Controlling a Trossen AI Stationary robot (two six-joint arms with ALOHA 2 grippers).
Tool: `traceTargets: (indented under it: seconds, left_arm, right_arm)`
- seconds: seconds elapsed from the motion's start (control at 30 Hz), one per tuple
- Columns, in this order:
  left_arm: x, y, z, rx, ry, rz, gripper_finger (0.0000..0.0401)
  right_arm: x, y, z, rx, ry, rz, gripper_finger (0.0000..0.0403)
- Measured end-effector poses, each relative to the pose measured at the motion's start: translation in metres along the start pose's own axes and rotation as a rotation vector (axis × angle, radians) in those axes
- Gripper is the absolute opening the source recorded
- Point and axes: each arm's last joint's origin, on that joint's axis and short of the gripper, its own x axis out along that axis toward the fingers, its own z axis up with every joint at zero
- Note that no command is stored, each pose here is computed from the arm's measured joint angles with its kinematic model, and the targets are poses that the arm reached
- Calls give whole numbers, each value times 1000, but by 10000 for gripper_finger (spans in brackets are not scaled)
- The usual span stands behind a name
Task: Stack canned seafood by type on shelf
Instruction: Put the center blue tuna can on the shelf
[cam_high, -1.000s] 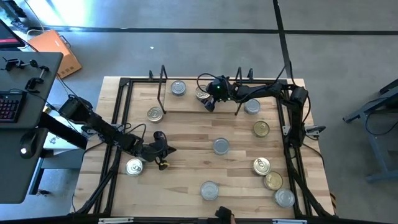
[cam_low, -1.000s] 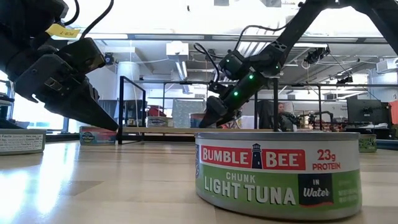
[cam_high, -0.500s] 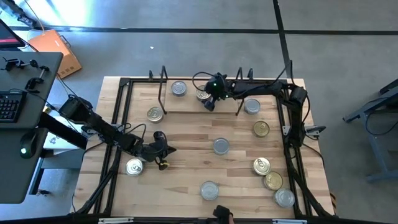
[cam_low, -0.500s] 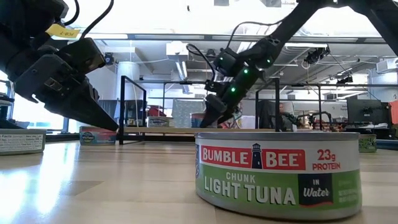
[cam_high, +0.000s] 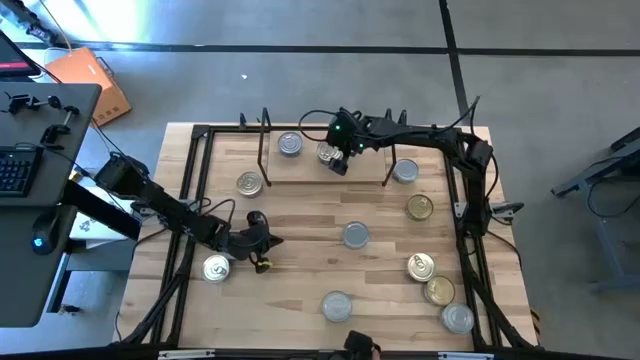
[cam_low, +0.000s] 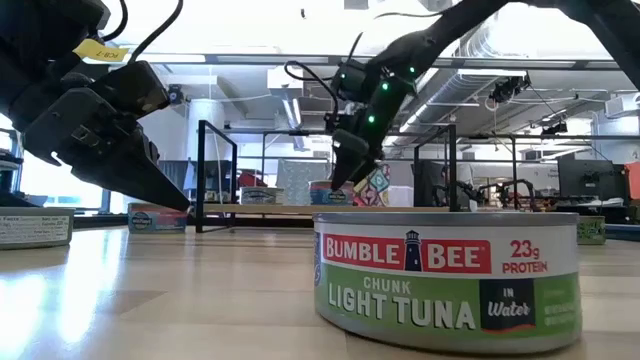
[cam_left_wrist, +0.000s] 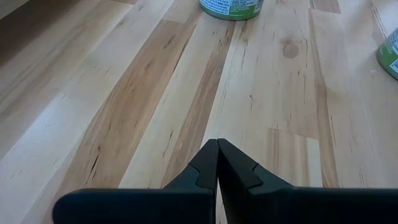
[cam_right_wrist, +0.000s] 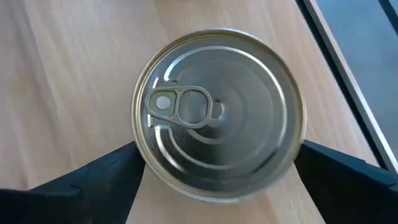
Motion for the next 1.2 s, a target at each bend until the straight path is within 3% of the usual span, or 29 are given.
traceTargets:
  seconds: [0.2, 0.4, 0.7, 1.2]
  left_arm:
    - [0, 0, 0, 0, 0, 0, 0]
    - [0, 0, 0, 0, 0, 0, 0]
    - [0, 0, 0, 19, 0, 0, 0]
    - [0, 0, 0, 24, 0, 0, 0]
  right_arm:
    - [-16, 0, 8, 16, 65, 5, 365]
    - [-18, 2, 16, 22, 0, 1, 298]
    - [3, 5, 8, 85, -108, 27, 201]
    - [37, 1, 17, 135, -269, 33, 83]
